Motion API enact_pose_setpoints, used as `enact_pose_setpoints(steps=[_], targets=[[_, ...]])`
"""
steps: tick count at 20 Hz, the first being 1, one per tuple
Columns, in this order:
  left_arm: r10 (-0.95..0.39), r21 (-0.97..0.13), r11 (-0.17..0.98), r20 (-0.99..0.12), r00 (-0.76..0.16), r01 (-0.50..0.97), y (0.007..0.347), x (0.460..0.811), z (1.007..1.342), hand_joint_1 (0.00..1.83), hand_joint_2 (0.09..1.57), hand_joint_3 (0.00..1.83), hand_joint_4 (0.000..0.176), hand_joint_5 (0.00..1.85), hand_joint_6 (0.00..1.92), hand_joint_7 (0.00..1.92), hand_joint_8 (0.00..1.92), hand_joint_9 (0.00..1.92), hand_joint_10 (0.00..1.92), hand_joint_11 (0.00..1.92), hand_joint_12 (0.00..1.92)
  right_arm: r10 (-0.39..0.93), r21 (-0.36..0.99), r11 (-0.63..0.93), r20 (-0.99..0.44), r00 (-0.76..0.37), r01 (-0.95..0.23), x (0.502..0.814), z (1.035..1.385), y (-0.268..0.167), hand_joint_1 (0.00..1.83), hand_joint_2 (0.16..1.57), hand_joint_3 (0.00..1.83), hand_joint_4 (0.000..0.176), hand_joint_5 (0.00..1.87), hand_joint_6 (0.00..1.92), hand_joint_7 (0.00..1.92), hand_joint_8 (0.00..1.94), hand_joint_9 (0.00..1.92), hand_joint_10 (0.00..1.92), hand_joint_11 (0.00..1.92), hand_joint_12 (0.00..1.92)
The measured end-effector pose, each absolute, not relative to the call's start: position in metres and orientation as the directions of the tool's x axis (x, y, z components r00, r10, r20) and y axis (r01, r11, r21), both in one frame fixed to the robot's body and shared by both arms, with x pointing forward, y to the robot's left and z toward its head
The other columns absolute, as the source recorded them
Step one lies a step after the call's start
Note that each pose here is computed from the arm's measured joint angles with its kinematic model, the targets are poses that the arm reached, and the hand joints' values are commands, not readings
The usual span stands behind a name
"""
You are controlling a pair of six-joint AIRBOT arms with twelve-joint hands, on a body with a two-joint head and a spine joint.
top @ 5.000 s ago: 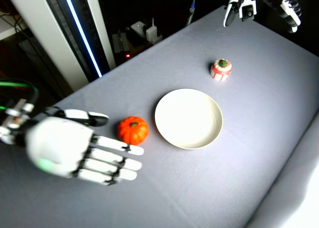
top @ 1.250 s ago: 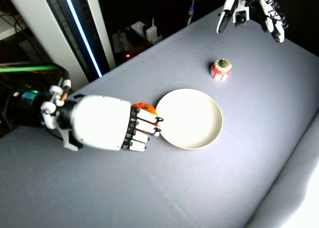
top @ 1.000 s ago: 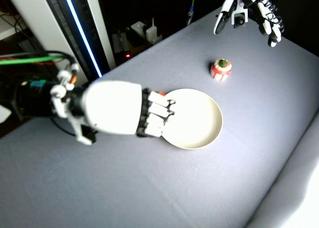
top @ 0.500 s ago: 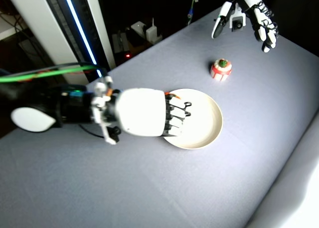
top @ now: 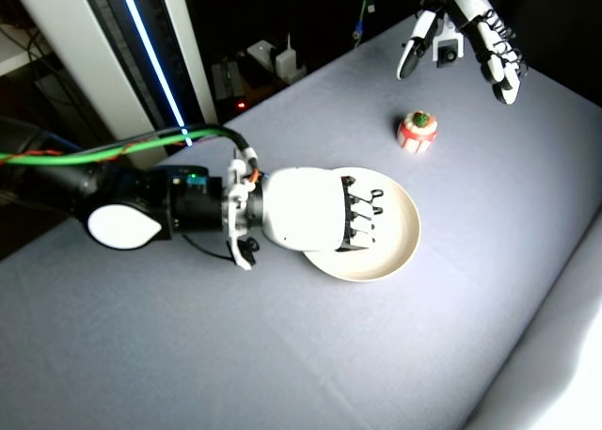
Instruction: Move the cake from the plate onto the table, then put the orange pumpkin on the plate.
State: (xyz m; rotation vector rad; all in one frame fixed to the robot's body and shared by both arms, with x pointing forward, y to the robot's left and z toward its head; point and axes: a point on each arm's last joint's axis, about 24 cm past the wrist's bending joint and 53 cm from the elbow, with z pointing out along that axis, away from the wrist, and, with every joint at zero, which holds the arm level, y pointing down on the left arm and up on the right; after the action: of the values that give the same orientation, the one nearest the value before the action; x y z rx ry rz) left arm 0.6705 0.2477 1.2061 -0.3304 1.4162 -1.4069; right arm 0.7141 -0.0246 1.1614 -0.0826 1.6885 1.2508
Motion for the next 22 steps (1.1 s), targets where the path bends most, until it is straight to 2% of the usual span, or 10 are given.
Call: enact_pose_setpoints(steps=[3, 4, 9, 11, 12, 13, 15, 16, 19, 22], targets=[[-0.779, -0.843, 0.266, -0.474, -0.41, 0.468, 0.243, 0.669, 1.205, 1.04, 0.83, 0.0, 0.124, 0.11, 0.0, 0.0, 0.0, 0.22, 0.02, 0.0, 0.71, 0.457, 0.69, 0.482, -0.724, -0.517, -0.541, 0.718, 1.152, -0.022, 1.17, 1.22, 0.0, 0.017, 0.77, 1.35, 0.81, 1.32, 0.65, 1.53, 0.59, 1.78], [-0.78, -0.843, 0.265, -0.473, -0.409, 0.468, 0.243, 0.669, 1.205, 1.04, 0.85, 0.0, 0.106, 0.1, 0.0, 0.0, 0.0, 0.2, 0.01, 0.0, 0.82, 0.457, 0.691, 0.481, -0.723, -0.518, -0.54, 0.718, 1.152, -0.021, 1.17, 1.22, 0.0, 0.019, 0.76, 1.37, 0.79, 1.34, 0.65, 1.58, 0.59, 1.8], [-0.785, -0.843, 0.26, -0.469, -0.405, 0.471, 0.244, 0.669, 1.207, 1.02, 0.85, 0.0, 0.13, 0.11, 0.0, 0.04, 0.01, 0.24, 0.02, 0.0, 0.9, 0.461, 0.692, 0.489, -0.722, -0.516, -0.531, 0.721, 1.151, -0.024, 1.15, 1.24, 0.0, 0.025, 0.72, 1.42, 0.74, 1.36, 0.46, 1.47, 0.32, 1.84], [-0.785, -0.841, 0.257, -0.469, -0.405, 0.475, 0.244, 0.669, 1.208, 1.05, 0.85, 0.0, 0.132, 0.12, 0.0, 0.03, 0.01, 0.22, 0.0, 0.0, 0.74, 0.459, 0.692, 0.494, -0.722, -0.518, -0.527, 0.722, 1.149, -0.024, 1.18, 0.99, 0.0, 0.0, 0.54, 0.47, 0.57, 0.28, 0.41, 0.44, 0.01, 1.24], [-0.786, -0.841, 0.255, -0.468, -0.405, 0.477, 0.244, 0.668, 1.209, 1.03, 0.85, 0.0, 0.149, 0.12, 0.0, 0.01, 0.0, 0.17, 0.0, 0.0, 0.7, 0.46, 0.693, 0.494, -0.721, -0.518, -0.526, 0.722, 1.149, -0.024, 1.12, 0.94, 0.0, 0.0, 0.51, 0.17, 0.49, 0.08, 0.38, 0.18, 0.0, 1.01], [-0.786, -0.84, 0.255, -0.468, -0.404, 0.478, 0.244, 0.668, 1.209, 1.03, 0.84, 0.0, 0.143, 0.13, 0.0, 0.02, 0.0, 0.17, 0.0, 0.0, 0.78, 0.461, 0.694, 0.493, -0.72, -0.519, -0.525, 0.722, 1.149, -0.024, 1.02, 0.89, 0.0, 0.034, 0.4, 0.05, 0.3, 0.01, 0.24, 0.05, 0.0, 0.86], [-0.786, -0.84, 0.255, -0.468, -0.403, 0.479, 0.244, 0.668, 1.209, 1.02, 0.84, 0.0, 0.143, 0.14, 0.0, 0.03, 0.0, 0.2, 0.01, 0.0, 0.84, 0.461, 0.697, 0.494, -0.717, -0.523, -0.52, 0.722, 1.148, -0.025, 0.95, 0.84, 0.0, 0.068, 0.22, 0.0, 0.15, 0.01, 0.11, 0.01, 0.0, 0.54], [-0.786, -0.84, 0.254, -0.468, -0.404, 0.479, 0.244, 0.668, 1.21, 1.01, 0.83, 0.0, 0.138, 0.13, 0.0, 0.02, 0.0, 0.2, 0.01, 0.0, 0.83, 0.461, 0.697, 0.495, -0.717, -0.524, -0.518, 0.722, 1.148, -0.025, 0.92, 0.82, 0.0, 0.131, 0.12, 0.0, 0.05, 0.0, 0.04, 0.0, 0.0, 0.36], [-0.786, -0.84, 0.254, -0.468, -0.404, 0.479, 0.244, 0.668, 1.21, 1.03, 0.83, 0.0, 0.153, 0.14, 0.0, 0.02, 0.0, 0.23, 0.01, 0.0, 0.79, 0.462, 0.698, 0.495, -0.716, -0.524, -0.517, 0.722, 1.148, -0.025, 0.92, 0.8, 0.0, 0.145, 0.0, 0.0, 0.0, 0.0, 0.0, 0.0, 0.0, 0.01], [-0.786, -0.84, 0.255, -0.469, -0.404, 0.479, 0.244, 0.668, 1.21, 1.04, 0.84, 0.01, 0.165, 0.14, 0.0, 0.03, 0.0, 0.24, 0.01, 0.0, 0.7, 0.461, 0.698, 0.495, -0.716, -0.524, -0.517, 0.722, 1.147, -0.025, 0.97, 0.8, 0.0, 0.09, 0.0, 0.0, 0.0, 0.0, 0.0, 0.0, 0.0, 0.0]])
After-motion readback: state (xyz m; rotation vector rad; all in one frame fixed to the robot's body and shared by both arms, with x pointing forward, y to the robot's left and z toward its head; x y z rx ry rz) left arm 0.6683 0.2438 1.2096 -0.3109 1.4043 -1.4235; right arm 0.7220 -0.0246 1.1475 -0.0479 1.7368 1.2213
